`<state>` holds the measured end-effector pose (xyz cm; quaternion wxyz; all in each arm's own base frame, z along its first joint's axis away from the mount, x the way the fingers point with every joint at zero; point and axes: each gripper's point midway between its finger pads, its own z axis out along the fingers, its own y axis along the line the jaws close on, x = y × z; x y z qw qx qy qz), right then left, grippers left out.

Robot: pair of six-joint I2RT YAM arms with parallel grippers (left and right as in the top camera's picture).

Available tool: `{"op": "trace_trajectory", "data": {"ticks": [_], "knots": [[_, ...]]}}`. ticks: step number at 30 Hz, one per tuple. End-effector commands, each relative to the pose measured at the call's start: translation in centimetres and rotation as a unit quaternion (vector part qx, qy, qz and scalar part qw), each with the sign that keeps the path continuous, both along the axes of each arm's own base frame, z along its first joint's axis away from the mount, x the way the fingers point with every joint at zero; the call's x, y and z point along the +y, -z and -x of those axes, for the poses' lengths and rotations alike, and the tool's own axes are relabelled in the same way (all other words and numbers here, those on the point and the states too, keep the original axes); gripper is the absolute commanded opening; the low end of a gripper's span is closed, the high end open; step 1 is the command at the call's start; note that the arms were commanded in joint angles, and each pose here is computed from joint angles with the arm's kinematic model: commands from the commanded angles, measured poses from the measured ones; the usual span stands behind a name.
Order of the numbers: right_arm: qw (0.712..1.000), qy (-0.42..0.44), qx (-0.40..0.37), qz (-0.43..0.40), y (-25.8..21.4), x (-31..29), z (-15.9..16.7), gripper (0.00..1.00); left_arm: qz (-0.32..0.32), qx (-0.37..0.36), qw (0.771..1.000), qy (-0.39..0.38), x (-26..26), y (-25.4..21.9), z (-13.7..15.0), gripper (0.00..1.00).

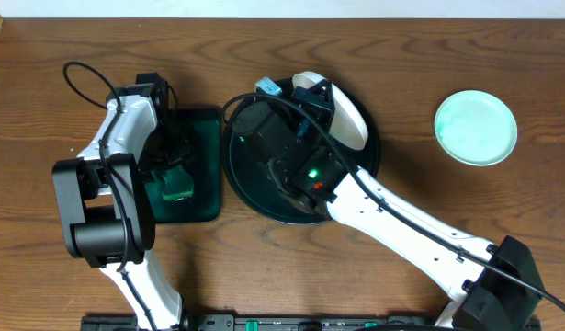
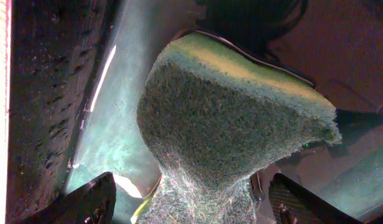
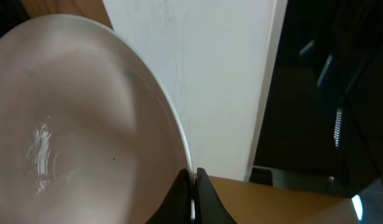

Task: Clean dirty plates on tray and stack at the side
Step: 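Lift the last plate by its rim with right gripper and tilt it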

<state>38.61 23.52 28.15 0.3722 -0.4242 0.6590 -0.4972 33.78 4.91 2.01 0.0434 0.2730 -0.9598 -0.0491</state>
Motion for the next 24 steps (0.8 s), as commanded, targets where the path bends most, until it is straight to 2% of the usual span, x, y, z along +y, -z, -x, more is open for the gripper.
{"op": "trace_trajectory", "data": {"ticks": [1, 3, 5, 8, 11, 13, 15, 16, 17, 20, 22, 24], "knots": [[1.0, 0.004, -0.016, -0.005, -1.7, -0.4, 0.4, 0.01, -0.005, 0.007, 1.0, -0.001, 0.3, 0.2, 0.3, 0.79], [1.0, 0.008, -0.016, -0.009, -1.7, -0.7, 0.1, 0.01, -0.005, 0.007, 1.0, -0.001, 0.3, 0.2, 0.3, 0.79], [0.998, 0.042, -0.052, -0.011, -3.1, -1.3, 0.7, 0.01, -0.005, 0.007, 1.0, -0.001, 0.3, 0.2, 0.3, 0.79], [0.997, 0.007, -0.041, -0.064, -2.3, -0.1, 0.2, 0.01, -0.005, 0.007, 1.0, -0.001, 0.3, 0.2, 0.3, 0.79], [0.993, 0.049, -0.078, -0.076, -3.2, -1.1, 0.7, 0.01, -0.005, 0.007, 1.0, -0.001, 0.3, 0.2, 0.3, 0.79], [0.995, 0.019, -0.043, -0.087, -1.9, -0.5, 0.3, 0.01, -0.005, 0.007, 1.0, -0.001, 0.3, 0.2, 0.3, 0.79], [0.992, 0.058, -0.074, -0.08, -2.7, -1.8, 0.7, 0.01, -0.005, 0.007, 1.0, -0.001, 0.3, 0.2, 0.3, 0.79], [0.992, 0.027, -0.044, -0.118, -1.4, -0.8, 0.3, 0.01, -0.005, 0.007, 1.0, -0.001, 0.3, 0.2, 0.3, 0.79], [0.993, 0.017, -0.022, -0.118, -0.6, -0.8, 0.1, 0.01, -0.005, 0.007, 1.0, -0.001, 0.3, 0.2, 0.3, 0.79], [0.984, 0.092, -0.085, -0.123, -2.1, -3.7, 0.4, 0.01, -0.005, 0.007, 1.0, -0.001, 0.3, 0.2, 0.3, 0.79], [0.987, 0.063, -0.031, -0.146, 0.0, -3.2, -0.2, 0.01, -0.005, 0.007, 1.0, -0.001, 0.3, 0.2, 0.3, 0.79], [0.981, 0.107, -0.079, -0.14, -1.4, -4.9, 0.3, 0.01, -0.005, 0.007, 1.0, -0.001, 0.3, 0.2, 0.3, 0.79]]}}
